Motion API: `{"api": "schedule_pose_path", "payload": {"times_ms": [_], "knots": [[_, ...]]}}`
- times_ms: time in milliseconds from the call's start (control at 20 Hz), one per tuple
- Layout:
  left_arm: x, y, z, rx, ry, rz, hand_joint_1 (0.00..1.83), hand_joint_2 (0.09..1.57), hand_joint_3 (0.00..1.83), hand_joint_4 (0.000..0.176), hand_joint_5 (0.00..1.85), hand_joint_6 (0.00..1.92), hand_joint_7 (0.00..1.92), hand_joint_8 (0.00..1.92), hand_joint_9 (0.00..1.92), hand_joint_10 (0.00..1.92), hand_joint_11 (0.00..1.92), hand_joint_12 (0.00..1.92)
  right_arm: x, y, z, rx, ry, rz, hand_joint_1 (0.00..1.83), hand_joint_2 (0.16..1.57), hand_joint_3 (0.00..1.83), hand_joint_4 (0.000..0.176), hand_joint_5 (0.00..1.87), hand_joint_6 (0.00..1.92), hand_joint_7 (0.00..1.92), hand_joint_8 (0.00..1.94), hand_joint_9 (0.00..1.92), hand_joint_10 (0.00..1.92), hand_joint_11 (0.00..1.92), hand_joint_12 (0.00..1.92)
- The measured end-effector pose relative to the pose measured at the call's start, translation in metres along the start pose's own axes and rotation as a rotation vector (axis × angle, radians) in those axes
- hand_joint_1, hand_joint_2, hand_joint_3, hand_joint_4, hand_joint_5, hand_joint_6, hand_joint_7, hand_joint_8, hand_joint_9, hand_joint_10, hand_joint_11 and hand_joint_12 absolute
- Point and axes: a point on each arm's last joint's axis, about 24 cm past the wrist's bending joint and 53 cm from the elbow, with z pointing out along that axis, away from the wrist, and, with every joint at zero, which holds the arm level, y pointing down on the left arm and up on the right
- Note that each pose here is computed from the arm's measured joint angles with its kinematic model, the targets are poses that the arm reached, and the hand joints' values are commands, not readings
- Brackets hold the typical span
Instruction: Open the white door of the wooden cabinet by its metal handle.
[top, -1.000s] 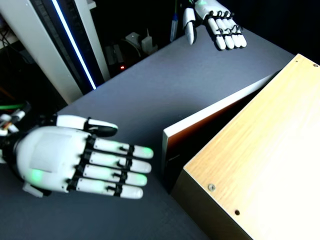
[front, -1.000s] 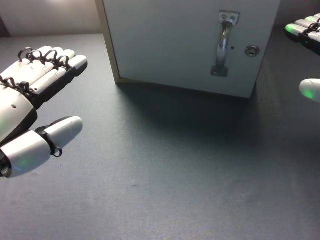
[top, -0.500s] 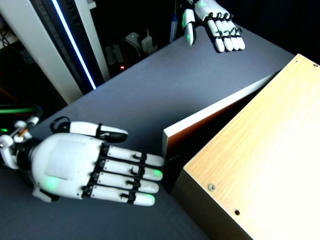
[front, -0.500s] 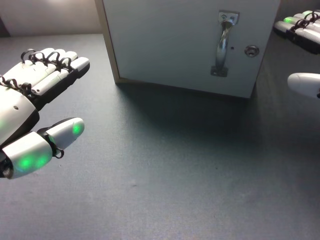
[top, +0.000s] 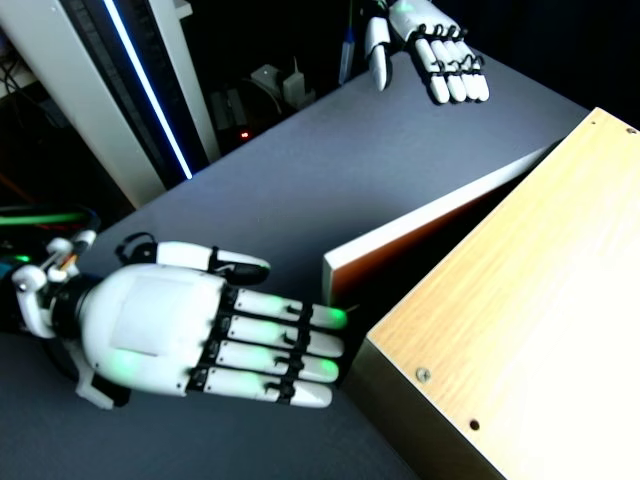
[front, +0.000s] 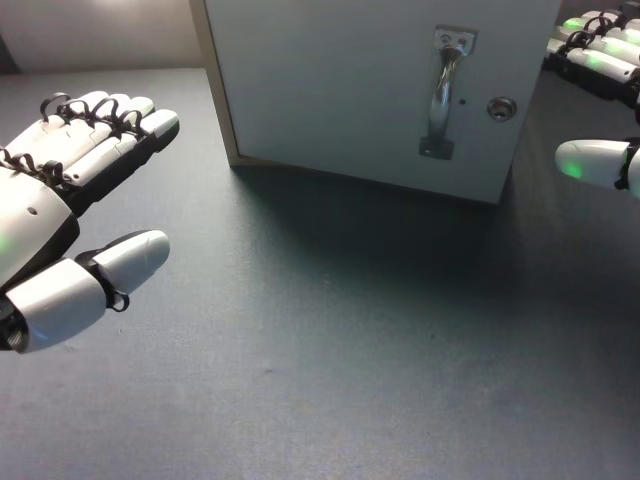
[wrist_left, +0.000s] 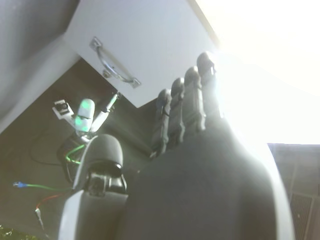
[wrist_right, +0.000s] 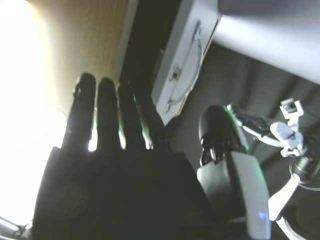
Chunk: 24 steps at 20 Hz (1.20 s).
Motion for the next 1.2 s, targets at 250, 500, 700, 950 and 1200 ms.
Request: {"api": "schedule_pose_path", "payload": {"times_ms": [250,500,700,950,1200], "knots": [[-0.001,-0.001,0.000,0.003,-0.002,-0.002,0.00,1.56,0.00,0.000,0.10,0.00,0.08,0.00,0.06,0.00,0.00,0.19,0.009,0.012,0.000,-0.023,0.009,0.024,0.00,1.36,0.00,0.000,0.00,0.00,0.00,0.00,0.00,0.00,0.00,0.00],[0.000,0.002,-0.002,-0.006,-0.001,-0.021,0.00,1.56,0.00,0.000,0.11,0.00,0.09,0.00,0.07,0.00,0.00,0.24,0.012,0.036,-0.005,-0.088,-0.008,0.049,0.00,1.37,0.00,0.000,0.00,0.00,0.00,0.00,0.00,0.00,0.00,0.00],[-0.001,0.002,-0.002,-0.004,-0.005,-0.022,0.00,1.56,0.00,0.000,0.12,0.00,0.11,0.00,0.08,0.01,0.00,0.33,0.015,0.050,-0.013,-0.124,0.003,0.047,0.00,1.44,0.03,0.000,0.00,0.00,0.00,0.00,0.00,0.00,0.00,0.00],[-0.004,0.000,-0.002,0.002,-0.016,-0.025,0.00,1.57,0.00,0.000,0.11,0.00,0.09,0.00,0.07,0.00,0.00,0.30,0.018,0.073,-0.021,-0.204,0.009,0.045,0.08,1.44,0.00,0.000,0.00,0.00,0.00,0.00,0.00,0.00,0.00,0.00],[-0.005,0.000,-0.002,0.002,-0.019,-0.025,0.00,1.55,0.00,0.000,0.11,0.00,0.08,0.00,0.05,0.00,0.00,0.12,0.027,0.087,-0.022,-0.253,0.026,0.076,0.00,1.38,0.00,0.000,0.00,0.00,0.00,0.00,0.00,0.00,0.00,0.00]]}}
